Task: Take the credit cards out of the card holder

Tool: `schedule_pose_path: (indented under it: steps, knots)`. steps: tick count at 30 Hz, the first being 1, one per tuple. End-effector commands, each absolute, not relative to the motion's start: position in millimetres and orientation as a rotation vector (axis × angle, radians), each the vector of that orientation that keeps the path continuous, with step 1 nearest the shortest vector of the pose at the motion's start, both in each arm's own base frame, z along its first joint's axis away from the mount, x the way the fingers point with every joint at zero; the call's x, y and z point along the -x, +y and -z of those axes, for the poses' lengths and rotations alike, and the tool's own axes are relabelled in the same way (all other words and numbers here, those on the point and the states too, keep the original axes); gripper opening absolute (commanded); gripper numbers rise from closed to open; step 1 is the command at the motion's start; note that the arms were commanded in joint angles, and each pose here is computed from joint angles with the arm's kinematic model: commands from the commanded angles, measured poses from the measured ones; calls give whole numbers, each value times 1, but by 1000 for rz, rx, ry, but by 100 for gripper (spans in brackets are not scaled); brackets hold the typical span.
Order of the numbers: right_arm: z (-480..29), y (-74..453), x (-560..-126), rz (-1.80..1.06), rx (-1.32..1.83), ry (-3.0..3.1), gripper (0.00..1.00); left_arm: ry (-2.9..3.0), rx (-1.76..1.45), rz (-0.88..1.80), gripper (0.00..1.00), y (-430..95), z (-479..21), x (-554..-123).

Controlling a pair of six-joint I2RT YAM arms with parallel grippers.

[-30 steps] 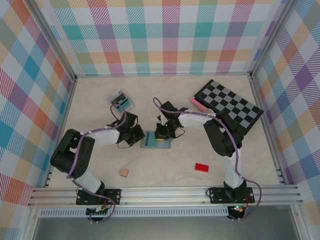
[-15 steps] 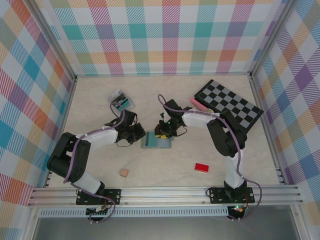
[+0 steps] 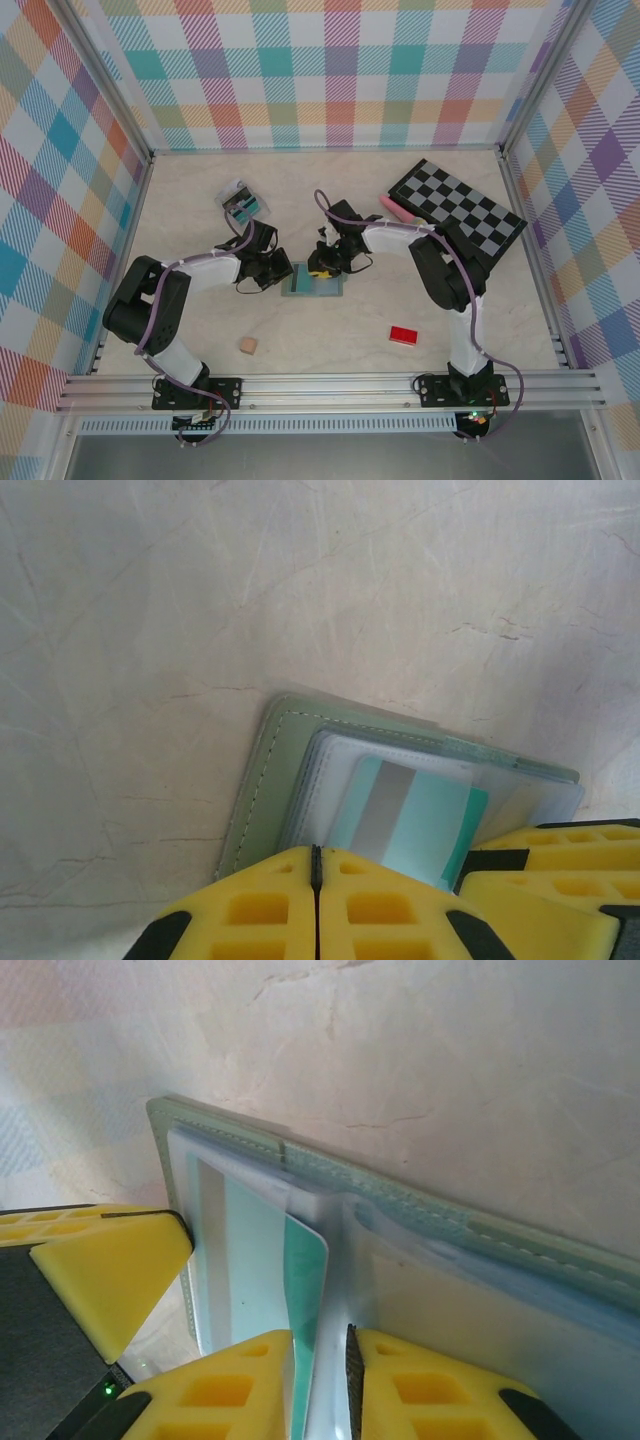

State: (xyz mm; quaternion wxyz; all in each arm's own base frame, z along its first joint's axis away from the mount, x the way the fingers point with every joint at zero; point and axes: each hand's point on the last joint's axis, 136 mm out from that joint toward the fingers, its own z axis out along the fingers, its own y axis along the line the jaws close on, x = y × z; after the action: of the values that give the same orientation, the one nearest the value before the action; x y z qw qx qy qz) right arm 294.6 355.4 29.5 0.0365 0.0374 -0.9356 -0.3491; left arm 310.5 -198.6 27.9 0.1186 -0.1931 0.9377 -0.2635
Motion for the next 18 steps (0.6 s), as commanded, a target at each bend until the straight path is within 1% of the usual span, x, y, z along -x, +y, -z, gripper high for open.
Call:
schedule_pose_path:
  steps: [1, 3, 8, 11, 18]
  knots:
    - [-31, 367, -294, 1128, -133, -2816, 22, 2805, 597, 704, 6, -195, -9, -296]
    - [-29, 368, -294, 1133, -133, -2806, 22, 2809, 602, 700, 5, -194, -7, -294]
    - [-28, 368, -294, 1130, -128, -2807, 15, 2807, 605, 693, 5, -192, -7, -293]
    - [-27, 360, -296, 1077, -113, -2854, 10, 2798, 602, 686, 7, -190, -9, -293]
    - [-33, 339, -297, 1021, -113, -2941, 6, 2794, 604, 672, 12, -188, -9, -292]
